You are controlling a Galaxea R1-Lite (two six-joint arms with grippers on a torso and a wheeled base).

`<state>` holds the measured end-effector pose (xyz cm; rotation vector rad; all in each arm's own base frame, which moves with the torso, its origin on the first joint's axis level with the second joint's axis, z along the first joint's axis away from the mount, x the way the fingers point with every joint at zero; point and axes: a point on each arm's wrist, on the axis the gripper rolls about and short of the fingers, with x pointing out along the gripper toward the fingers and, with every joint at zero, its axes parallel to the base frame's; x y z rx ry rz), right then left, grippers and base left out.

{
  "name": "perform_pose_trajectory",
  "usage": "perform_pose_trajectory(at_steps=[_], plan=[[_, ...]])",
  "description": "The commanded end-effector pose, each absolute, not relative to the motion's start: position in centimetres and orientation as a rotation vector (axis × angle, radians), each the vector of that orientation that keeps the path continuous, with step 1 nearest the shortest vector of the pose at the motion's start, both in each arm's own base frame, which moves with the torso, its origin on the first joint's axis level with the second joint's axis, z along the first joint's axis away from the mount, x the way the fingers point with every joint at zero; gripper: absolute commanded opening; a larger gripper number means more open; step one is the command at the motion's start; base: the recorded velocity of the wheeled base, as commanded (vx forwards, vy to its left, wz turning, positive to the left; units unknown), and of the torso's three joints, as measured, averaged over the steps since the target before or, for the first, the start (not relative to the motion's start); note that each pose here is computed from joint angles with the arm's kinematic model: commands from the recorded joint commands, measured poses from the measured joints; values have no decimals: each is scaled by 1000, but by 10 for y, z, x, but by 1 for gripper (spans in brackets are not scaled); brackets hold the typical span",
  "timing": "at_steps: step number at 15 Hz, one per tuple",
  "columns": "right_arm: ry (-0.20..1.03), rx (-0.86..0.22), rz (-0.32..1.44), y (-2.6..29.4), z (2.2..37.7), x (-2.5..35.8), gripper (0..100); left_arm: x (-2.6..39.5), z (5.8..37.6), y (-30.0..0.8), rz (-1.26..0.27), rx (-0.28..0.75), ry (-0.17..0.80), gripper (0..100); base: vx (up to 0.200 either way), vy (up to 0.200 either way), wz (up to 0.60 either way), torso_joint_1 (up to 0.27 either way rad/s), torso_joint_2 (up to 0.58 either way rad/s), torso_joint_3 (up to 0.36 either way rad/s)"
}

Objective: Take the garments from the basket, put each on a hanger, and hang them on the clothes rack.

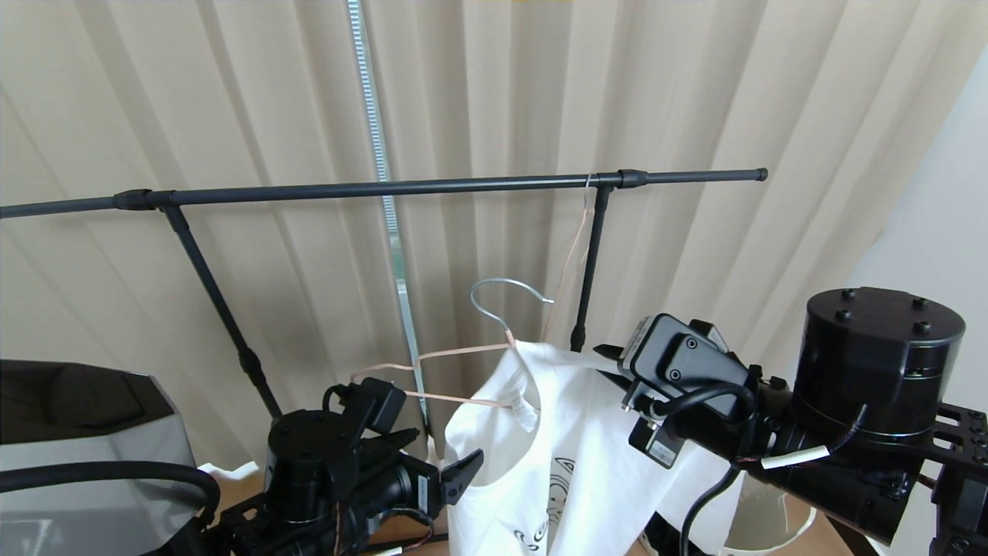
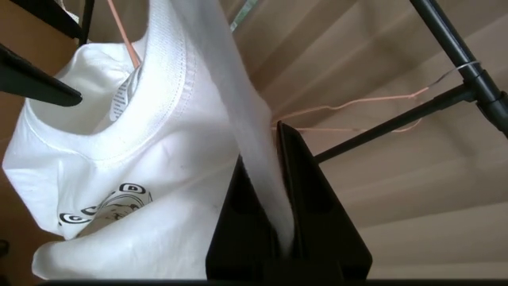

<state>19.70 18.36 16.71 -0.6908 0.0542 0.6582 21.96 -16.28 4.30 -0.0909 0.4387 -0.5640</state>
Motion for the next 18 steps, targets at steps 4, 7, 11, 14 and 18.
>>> perform_pose_trajectory(at_steps=[4, 7, 11, 14, 18], plan=[[55, -689, 648, 183, 168, 199, 0, 218, 29, -161, -558, -49, 399, 0, 0, 0, 0, 0, 0, 0], [56, -686, 632, 181, 169, 203, 0, 217, 30, -160, -559, -49, 391, 0, 0, 0, 0, 0, 0, 0], [57, -684, 621, 179, 170, 205, 0, 217, 30, -160, -560, -50, 388, 0, 0, 0, 0, 0, 0, 0], [53, -674, 595, 172, 173, 208, 0, 225, 36, -151, -523, -46, 356, 0, 0, 0, 0, 0, 0, 0], [57, -636, 656, 170, 173, 207, 0, 237, 46, -136, -464, -47, 306, 0, 0, 0, 0, 0, 0, 0]])
